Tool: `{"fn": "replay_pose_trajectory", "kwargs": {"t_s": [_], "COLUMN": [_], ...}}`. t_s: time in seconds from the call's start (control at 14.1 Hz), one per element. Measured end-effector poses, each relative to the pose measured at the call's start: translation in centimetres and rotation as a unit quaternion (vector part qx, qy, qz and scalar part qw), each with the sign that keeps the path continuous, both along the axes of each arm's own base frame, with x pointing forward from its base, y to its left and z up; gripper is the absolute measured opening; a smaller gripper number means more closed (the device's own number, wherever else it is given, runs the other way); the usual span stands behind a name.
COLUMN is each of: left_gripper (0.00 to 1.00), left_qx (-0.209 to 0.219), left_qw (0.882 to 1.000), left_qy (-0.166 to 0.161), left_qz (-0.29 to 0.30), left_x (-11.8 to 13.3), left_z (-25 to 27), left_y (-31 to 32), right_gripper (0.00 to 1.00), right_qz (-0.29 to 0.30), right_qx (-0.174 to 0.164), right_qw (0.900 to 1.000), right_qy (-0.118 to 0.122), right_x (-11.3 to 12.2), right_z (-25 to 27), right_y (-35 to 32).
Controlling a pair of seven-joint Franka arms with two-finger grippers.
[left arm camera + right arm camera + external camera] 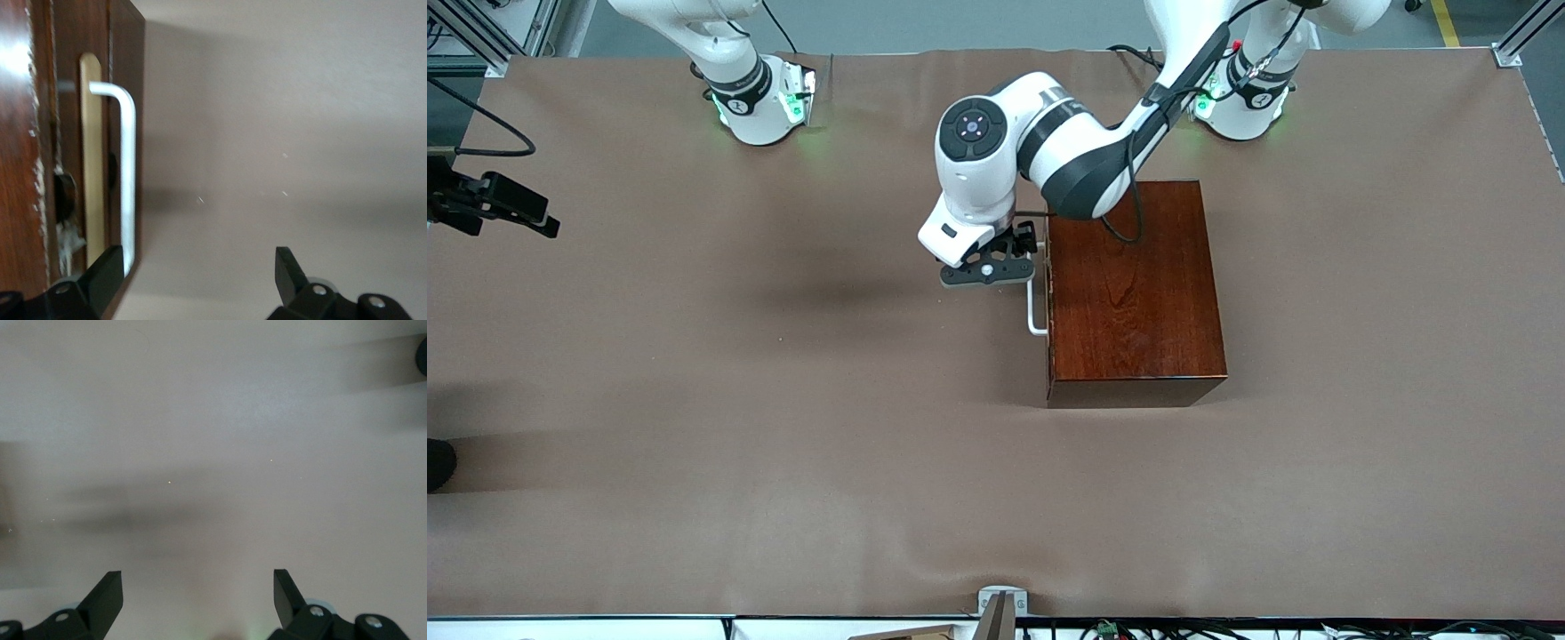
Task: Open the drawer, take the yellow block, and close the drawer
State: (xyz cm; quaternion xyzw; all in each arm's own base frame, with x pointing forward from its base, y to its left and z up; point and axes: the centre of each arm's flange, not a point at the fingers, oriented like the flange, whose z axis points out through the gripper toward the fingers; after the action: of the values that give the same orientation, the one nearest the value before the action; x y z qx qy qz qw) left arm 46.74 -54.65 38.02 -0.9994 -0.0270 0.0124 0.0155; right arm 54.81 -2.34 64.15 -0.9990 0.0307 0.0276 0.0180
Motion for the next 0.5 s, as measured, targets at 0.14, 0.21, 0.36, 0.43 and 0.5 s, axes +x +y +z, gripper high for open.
{"fn": "replay_pose_trajectory", "kwargs": {"t_s": [0.14,0.21,0.36,0.43,0.5], "left_gripper": [1.00,1.00,1.00,1.00,1.00], "left_qx": [0.021,0.027,0.039,0.050,0.061], "left_qw": [0.999,0.999,0.999,0.998,0.996], "left_qy": [-0.017,-0.018,-0.017,-0.024,-0.030], "left_qz": [-0.017,-0.021,-0.029,-0.042,-0.058], "left_x": [-0.3,-0.6,-0.6,-0.4,-0.1], "left_z": [-0.8,-1.3,-2.7,-3.4,-4.0], "left_y": [-0.4,-0.6,-0.7,-0.5,-0.4], "right_gripper": [1.00,1.00,1.00,1.00,1.00], "right_qz": [0.000,0.000,-0.001,-0.001,-0.001], "right_qx": [0.000,0.000,0.000,0.000,0.000], "right_qw": [1.000,1.000,1.000,1.000,1.000], "right_qy": [0.001,0.002,0.003,0.003,0.003], "right_x": [0.1,0.1,0.2,0.2,0.2], "right_z": [-0.1,-0.2,-0.3,-0.3,-0.3], "right_y": [0.0,0.0,-0.1,-0.1,-0.1]}}
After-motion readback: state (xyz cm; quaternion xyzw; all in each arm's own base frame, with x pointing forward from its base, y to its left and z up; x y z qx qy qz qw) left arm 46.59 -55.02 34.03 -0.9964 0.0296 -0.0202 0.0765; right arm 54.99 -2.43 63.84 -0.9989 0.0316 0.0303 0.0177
